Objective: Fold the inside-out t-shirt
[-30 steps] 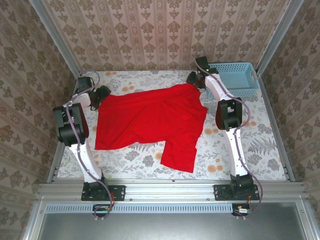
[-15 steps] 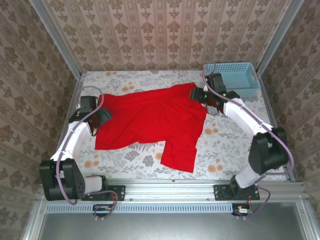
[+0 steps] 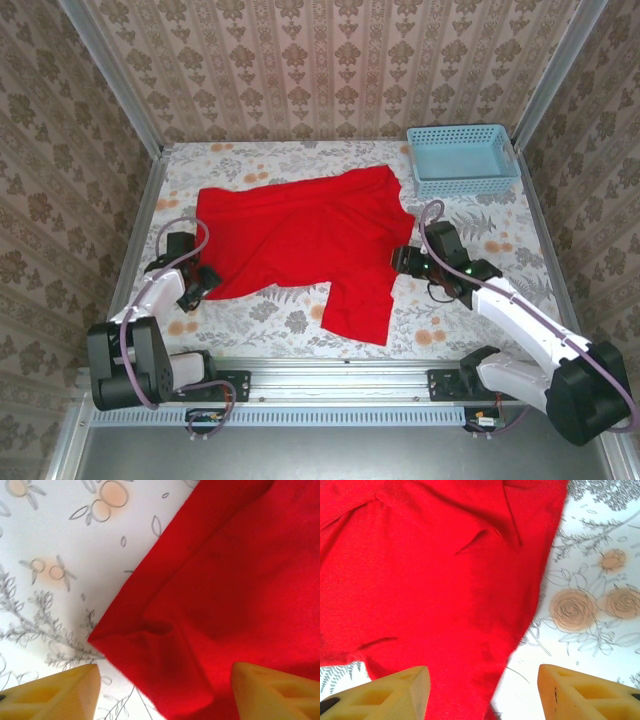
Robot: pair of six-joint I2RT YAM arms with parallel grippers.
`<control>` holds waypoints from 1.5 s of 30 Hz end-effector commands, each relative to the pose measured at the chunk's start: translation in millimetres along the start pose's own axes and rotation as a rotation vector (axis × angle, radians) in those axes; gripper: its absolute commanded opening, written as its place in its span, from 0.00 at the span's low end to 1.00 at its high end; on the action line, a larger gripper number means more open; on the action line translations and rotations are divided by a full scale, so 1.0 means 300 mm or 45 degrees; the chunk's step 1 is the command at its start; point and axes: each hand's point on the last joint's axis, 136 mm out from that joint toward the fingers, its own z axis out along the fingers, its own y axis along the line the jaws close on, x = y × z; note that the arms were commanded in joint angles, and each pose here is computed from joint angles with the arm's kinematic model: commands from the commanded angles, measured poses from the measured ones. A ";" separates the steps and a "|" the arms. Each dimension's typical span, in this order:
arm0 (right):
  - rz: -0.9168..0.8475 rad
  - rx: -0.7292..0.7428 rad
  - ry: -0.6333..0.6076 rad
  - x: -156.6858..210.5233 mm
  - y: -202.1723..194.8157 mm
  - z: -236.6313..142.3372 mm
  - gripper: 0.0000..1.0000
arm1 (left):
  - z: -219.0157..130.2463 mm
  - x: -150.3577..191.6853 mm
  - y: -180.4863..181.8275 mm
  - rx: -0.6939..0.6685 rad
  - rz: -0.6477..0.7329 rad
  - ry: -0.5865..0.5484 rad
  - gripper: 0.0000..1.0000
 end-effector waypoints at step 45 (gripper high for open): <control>-0.285 0.286 0.484 0.660 0.147 0.048 0.52 | -0.008 -0.001 -0.115 0.236 0.032 -0.110 0.00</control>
